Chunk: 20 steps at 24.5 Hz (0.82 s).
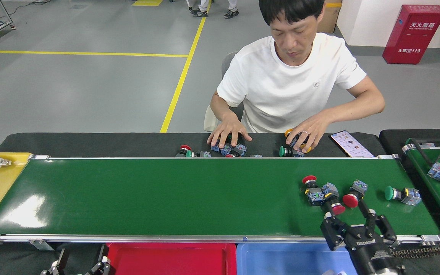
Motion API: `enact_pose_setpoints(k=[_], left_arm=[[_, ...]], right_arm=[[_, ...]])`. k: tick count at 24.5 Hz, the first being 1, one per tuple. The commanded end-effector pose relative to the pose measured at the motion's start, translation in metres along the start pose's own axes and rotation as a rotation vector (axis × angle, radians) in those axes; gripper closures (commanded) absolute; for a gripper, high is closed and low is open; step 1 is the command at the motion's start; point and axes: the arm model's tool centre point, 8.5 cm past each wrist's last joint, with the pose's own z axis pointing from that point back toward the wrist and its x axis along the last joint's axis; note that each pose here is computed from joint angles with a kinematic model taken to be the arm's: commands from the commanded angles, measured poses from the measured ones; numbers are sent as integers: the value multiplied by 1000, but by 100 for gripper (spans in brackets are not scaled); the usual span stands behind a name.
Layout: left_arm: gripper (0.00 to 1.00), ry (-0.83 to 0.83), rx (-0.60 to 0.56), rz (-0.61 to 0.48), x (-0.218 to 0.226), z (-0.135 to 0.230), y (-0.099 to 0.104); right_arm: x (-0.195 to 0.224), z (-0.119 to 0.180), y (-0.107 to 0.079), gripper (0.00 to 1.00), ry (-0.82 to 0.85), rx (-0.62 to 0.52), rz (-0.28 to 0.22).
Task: Pick switch part from conveyor to tray
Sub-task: 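Move both grippers over the belt toward the push-button parts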
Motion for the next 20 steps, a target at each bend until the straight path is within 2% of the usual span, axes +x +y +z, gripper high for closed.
enact_pose_setpoints(k=[1, 4, 9, 15, 18, 19, 20], left_arm=[[0, -8, 17, -12, -1, -2, 6], [0, -10, 16, -12, -1, -3, 6], [0, -10, 17, -13, -1, -4, 7], [0, -9, 13, -16, -1, -3, 6], [0, -8, 16, -16, -1, -4, 7], [0, -8, 16, -16, -1, -5, 7], [0, -8, 18, -16, 0, -5, 7]], right_arm=[[4, -2, -9, 6, 7, -48, -8], [21, -11, 0, 6, 32, -23, -38], [42, -41, 20, 5, 55, 50, -18], [52, -82, 17, 6, 79, 62, -15], [68, -103, 13, 16, 53, 65, -1], [72, -107, 14, 26, 43, 73, 9], [77, -109, 17, 40, 21, 80, 17]])
